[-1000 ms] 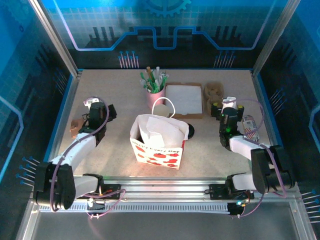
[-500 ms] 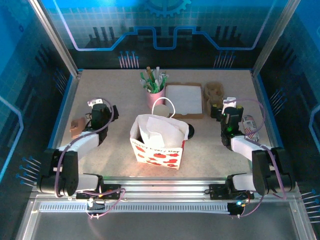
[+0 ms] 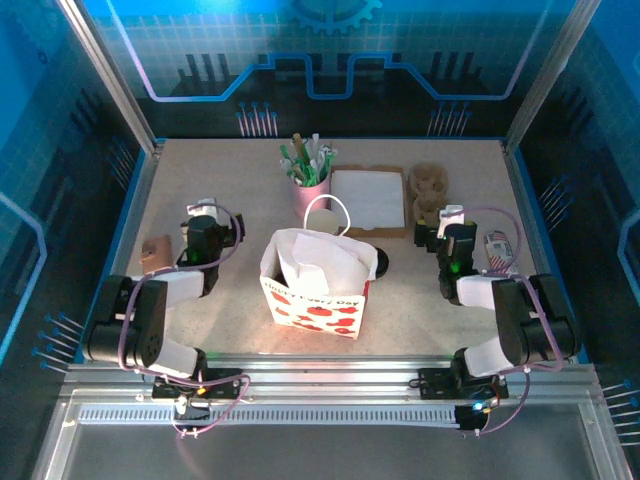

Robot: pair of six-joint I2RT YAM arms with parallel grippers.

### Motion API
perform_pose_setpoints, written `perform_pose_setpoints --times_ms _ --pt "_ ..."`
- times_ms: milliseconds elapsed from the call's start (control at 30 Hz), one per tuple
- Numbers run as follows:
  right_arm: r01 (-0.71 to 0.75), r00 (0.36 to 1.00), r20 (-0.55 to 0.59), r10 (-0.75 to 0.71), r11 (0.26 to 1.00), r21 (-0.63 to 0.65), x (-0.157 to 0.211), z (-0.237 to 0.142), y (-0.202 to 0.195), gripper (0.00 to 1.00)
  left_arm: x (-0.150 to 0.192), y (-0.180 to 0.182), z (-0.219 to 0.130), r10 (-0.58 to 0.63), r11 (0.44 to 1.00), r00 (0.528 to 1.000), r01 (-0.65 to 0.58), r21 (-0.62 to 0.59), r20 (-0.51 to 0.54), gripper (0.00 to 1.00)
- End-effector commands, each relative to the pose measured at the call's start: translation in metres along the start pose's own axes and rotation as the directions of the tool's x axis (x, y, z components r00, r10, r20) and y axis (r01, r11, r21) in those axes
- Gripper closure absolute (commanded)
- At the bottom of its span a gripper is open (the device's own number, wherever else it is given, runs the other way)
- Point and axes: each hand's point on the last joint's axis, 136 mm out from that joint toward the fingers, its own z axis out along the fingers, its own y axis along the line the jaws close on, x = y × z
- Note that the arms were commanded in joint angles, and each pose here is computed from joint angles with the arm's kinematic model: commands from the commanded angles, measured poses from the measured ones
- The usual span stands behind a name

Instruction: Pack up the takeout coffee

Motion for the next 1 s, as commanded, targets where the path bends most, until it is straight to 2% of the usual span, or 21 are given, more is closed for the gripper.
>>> perform_pose_setpoints --times_ms 0,67,100,167,233,967 --pt "0.020 0.999 0.044 -0.017 0.998 -0.067 -0.013 0.006 0.011 0.00 -0.002 -0.003 0.002 0.017 0.999 0.998 -0.019 0.036 0.059 0.01" --pt "0.031 0.998 0.049 -0.027 0.996 -0.084 -0.003 0.008 0.015 0.00 -0.001 -0.004 0.002 0.019 0.999 0.999 -0.021 0.043 0.051 0.01" --pt "0.024 0.995 0.096 -0.018 0.998 -0.058 -0.009 0.006 0.011 0.00 -0.002 -0.006 0.002 0.020 0.998 0.998 -0.023 0.051 0.055 0.01" --pt "0.020 0.998 0.057 -0.017 0.998 -0.056 -0.004 0.007 0.011 0.00 0.002 -0.010 0.001 0.025 0.996 0.998 -0.029 0.079 0.056 0.01" --pt "0.023 0.998 0.064 -0.020 0.998 -0.051 -0.006 0.007 0.011 0.00 0.007 -0.014 0.001 0.033 0.993 0.997 -0.041 0.109 0.076 0.01" --pt "0.027 0.997 0.072 -0.023 0.998 -0.049 -0.007 0.007 0.011 0.00 0.007 -0.013 0.001 0.033 0.993 0.996 -0.041 0.108 0.080 0.01"
